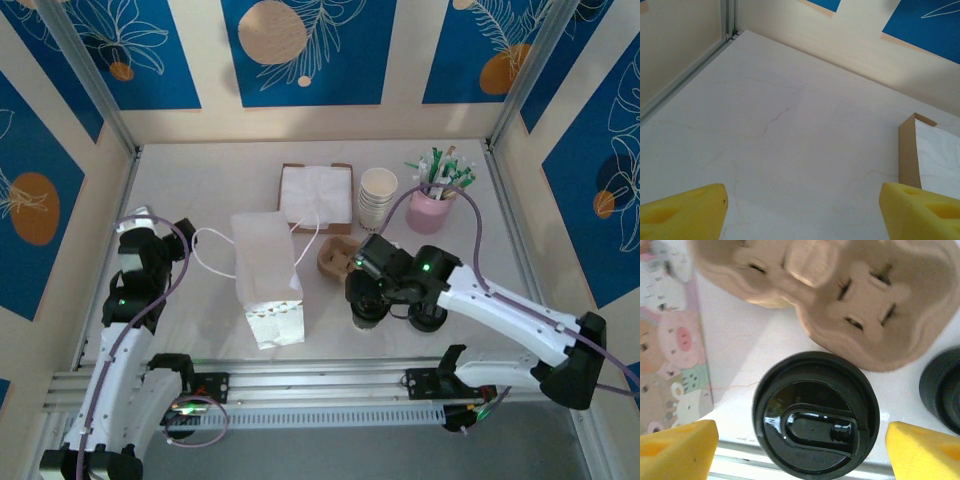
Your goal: Pack the takeout coffee
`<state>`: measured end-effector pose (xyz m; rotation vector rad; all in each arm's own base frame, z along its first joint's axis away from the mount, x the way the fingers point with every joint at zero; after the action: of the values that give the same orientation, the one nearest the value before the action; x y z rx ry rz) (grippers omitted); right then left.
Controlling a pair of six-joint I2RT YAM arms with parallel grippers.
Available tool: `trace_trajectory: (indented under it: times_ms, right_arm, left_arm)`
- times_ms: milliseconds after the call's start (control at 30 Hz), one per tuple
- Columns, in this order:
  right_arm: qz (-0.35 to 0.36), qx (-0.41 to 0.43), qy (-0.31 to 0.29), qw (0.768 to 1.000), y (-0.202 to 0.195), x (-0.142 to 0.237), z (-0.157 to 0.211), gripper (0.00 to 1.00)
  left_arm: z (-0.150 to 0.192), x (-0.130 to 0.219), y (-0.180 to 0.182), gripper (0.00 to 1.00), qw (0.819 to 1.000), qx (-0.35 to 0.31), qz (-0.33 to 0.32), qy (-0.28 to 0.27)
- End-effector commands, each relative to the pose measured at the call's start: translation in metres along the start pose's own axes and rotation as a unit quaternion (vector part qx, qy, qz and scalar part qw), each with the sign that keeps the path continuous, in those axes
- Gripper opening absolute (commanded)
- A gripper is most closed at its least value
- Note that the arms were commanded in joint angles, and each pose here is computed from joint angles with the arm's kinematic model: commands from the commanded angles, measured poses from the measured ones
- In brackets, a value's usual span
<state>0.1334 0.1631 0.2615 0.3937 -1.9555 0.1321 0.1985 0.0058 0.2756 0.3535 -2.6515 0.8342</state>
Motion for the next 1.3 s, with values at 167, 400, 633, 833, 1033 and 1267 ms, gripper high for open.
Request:
trace_trajectory:
  times_ms: [167,400,633,833,1033,1267]
  right_arm:
    - [-0.119,0.336,-0.193,0.914,0.008,0.049,-0.006,0.80]
    - [-0.116,0.571,-0.232,0.779,-0.006,0.038,0.020,0.79]
    - [-0.221,0.591,-0.185,0.753,-0.024,0.020,0.036,1.00]
    - [-0.237,0.584,-0.181,0.755,-0.036,0.009,0.027,1.00]
    - [-0.231,0.580,-0.155,0.765,-0.042,-0.008,0.017,1.00]
    - [-0.231,0.579,-0.139,0.769,-0.047,-0.020,0.013,0.90]
  left_arm:
    - [-0.001,0.002,-0.001,0.80,1.000,-0.003,0.007,-0.008]
    - [-0.001,0.002,-0.001,0.80,1.000,-0.002,0.007,-0.012]
    - [-0.002,0.004,-0.001,0.80,1.000,-0.003,0.007,-0.014]
    - [-0.002,0.004,-0.001,0.80,1.000,-0.003,0.010,-0.014]
    - [-0.003,0.005,-0.001,0.80,1.000,-0.002,0.010,-0.016]
    - [-0.002,0.005,-0.001,0.81,1.000,-0.003,0.009,-0.015]
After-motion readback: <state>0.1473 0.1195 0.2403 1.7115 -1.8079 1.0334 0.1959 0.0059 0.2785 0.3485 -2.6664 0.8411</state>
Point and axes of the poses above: each hand's point on the last joint's axis, 136 mm out from that joint toward the fingers, its own x axis back along the fingers, its own y axis along the line the jaws close on, z = x × y, the point moved 10 cm from there along x, back along the fingers, and after that the axes turned 15 degrees about x, right-handed, at the moved point
